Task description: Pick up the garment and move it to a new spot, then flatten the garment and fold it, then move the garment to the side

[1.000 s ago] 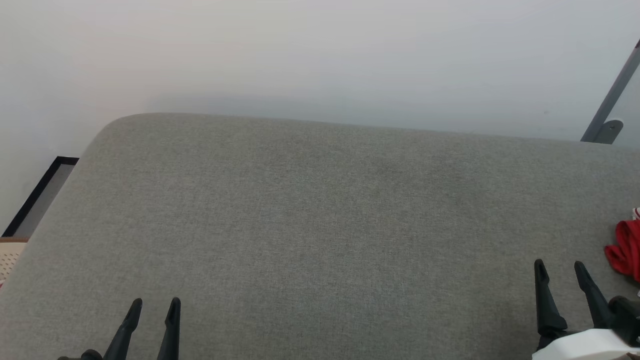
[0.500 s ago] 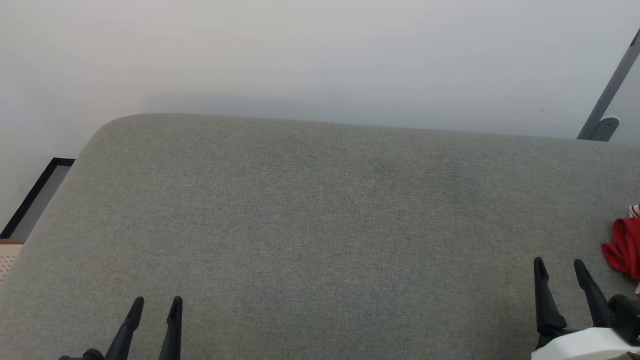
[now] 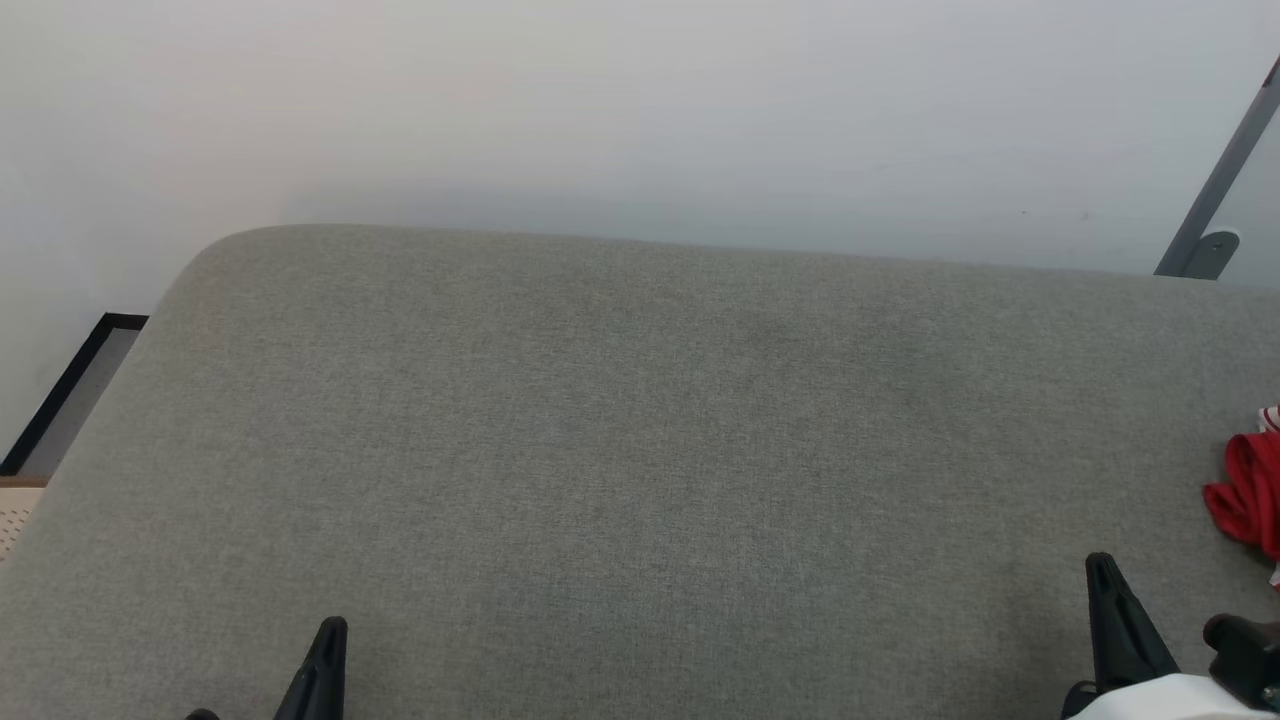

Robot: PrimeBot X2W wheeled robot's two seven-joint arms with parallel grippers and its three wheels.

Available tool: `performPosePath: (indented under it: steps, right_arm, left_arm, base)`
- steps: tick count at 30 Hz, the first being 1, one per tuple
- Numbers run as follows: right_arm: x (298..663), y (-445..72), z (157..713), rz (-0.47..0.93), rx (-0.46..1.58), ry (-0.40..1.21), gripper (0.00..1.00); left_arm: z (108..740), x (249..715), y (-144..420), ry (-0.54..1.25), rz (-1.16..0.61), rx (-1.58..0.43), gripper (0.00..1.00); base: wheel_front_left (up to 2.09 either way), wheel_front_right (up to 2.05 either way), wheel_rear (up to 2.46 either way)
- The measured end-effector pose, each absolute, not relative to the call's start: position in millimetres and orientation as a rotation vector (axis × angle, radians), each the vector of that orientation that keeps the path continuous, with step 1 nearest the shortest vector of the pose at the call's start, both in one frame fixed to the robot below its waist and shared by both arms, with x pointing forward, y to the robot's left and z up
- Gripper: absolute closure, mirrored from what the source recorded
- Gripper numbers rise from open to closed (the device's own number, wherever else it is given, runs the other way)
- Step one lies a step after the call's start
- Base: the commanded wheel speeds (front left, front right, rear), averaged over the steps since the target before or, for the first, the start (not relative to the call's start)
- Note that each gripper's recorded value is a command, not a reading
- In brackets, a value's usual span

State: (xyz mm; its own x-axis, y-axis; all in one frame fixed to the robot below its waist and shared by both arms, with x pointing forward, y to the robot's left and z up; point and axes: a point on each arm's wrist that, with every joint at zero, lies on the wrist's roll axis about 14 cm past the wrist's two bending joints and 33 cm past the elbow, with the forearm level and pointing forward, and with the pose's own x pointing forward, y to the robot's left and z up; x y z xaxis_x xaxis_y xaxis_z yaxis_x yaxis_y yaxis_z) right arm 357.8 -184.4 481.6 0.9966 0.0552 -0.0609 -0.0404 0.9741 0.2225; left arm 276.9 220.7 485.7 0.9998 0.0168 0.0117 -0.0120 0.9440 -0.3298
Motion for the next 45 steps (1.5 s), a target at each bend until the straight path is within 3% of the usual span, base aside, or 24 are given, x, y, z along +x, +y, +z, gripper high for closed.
performPosePath:
  steps: [45]
  right_arm:
    - [375,-190,489,-0.015,0.906,0.065,1.00]
  left_arm:
    - [487,327,229,-0.001,0.098,-0.941,1.00]
  base:
    - [0.00,0.00,0.00]
